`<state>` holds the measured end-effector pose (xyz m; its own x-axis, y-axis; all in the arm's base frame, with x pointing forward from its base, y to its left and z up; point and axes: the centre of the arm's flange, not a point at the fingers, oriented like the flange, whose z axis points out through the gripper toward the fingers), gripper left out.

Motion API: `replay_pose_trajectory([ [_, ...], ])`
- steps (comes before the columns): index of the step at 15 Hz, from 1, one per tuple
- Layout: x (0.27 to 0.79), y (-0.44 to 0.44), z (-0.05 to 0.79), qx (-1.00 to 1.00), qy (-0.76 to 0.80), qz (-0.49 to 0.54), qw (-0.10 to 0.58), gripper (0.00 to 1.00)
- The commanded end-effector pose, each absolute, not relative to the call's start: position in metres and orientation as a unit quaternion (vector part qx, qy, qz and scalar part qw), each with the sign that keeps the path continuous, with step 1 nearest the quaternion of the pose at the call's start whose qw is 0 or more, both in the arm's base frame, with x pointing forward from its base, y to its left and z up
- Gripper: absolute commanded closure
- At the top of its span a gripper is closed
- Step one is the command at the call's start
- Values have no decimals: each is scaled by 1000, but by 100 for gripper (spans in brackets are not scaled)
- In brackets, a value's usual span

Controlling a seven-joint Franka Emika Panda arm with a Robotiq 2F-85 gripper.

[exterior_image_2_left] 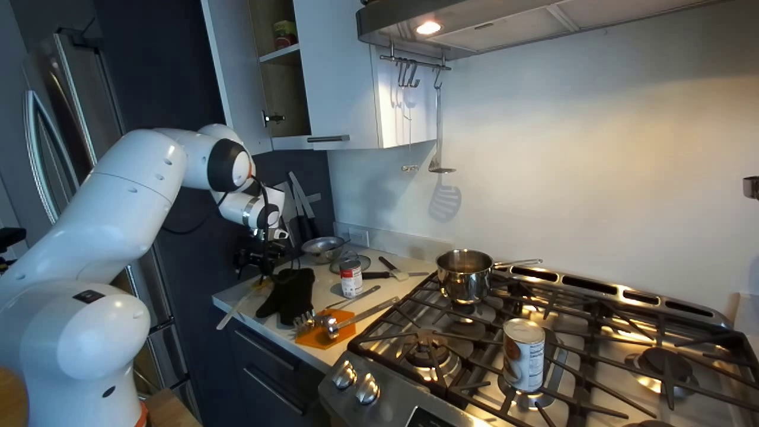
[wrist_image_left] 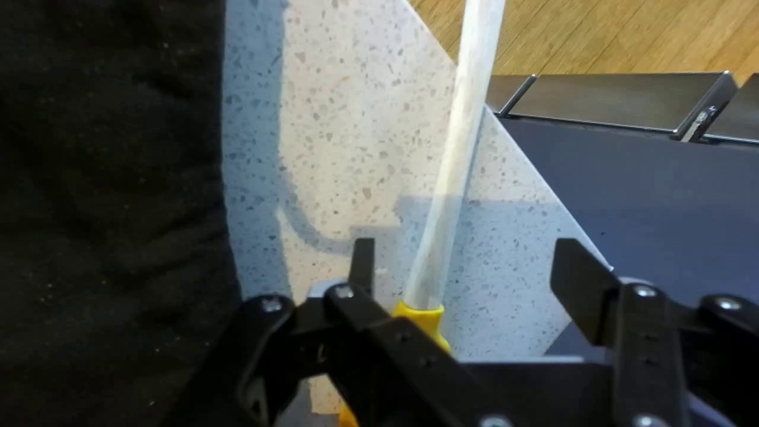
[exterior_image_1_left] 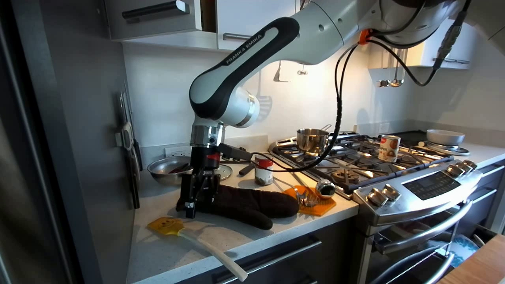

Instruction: Move the wooden spoon to the left

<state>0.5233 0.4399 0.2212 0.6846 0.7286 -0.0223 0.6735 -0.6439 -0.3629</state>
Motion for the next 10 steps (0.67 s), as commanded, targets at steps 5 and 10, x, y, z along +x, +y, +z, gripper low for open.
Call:
replay_pose_trajectory([
  [5,473,386,252,-910,-380,130,105,0],
  [10,424,330,266,-929,-350,105,64,0],
])
